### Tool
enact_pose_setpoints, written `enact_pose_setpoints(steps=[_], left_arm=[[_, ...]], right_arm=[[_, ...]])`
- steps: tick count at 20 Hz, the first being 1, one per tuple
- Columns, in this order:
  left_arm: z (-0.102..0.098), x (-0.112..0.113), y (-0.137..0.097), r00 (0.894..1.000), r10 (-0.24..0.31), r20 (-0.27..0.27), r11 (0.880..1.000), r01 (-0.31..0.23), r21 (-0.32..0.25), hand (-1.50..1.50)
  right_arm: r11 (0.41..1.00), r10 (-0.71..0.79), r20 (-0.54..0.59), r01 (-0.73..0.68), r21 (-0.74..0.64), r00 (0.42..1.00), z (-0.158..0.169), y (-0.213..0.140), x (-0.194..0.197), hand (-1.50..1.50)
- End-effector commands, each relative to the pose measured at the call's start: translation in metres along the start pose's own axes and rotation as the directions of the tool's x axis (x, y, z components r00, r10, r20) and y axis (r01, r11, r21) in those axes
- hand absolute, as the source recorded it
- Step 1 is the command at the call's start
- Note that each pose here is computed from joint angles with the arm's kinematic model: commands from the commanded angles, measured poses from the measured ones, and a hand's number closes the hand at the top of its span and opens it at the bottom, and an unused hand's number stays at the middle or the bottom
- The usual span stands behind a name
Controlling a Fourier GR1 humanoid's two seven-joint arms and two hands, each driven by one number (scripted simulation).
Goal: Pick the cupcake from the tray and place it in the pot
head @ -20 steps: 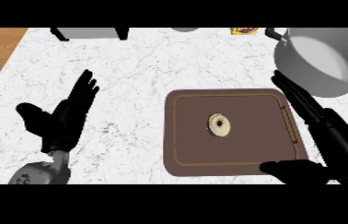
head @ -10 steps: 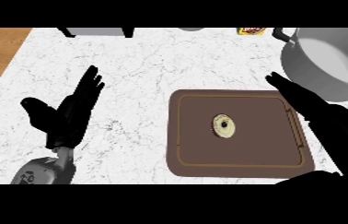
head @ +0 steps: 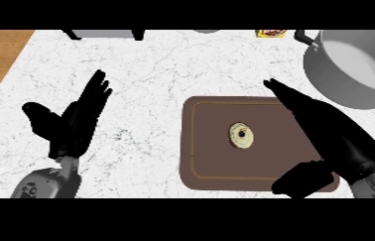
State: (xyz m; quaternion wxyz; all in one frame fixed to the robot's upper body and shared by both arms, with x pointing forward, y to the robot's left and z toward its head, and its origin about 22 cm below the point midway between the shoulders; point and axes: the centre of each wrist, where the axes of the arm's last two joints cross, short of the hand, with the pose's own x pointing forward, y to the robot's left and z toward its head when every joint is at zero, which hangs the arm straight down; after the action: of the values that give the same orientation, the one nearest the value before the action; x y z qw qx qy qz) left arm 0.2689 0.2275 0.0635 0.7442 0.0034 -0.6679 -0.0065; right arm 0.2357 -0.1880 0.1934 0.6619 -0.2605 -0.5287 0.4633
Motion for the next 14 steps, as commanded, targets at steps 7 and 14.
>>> enact_pose_setpoints(steps=[7, 14], left_arm=[[-0.01, 0.007, -0.001, 1.0, 0.0, 0.0, 1.0, 0.0, 0.023, 0.0], [0.002, 0.012, 0.009, 1.0, -0.001, 0.0, 1.0, 0.001, -0.009, 0.0]], right_arm=[[0.993, 0.109, -0.132, -0.102, 0.056, 0.985, -0.019, 0.031, 0.009, -1.5], [0.999, 0.039, -0.118, -0.039, -0.002, 0.992, 0.002, 0.051, 0.013, -1.5]])
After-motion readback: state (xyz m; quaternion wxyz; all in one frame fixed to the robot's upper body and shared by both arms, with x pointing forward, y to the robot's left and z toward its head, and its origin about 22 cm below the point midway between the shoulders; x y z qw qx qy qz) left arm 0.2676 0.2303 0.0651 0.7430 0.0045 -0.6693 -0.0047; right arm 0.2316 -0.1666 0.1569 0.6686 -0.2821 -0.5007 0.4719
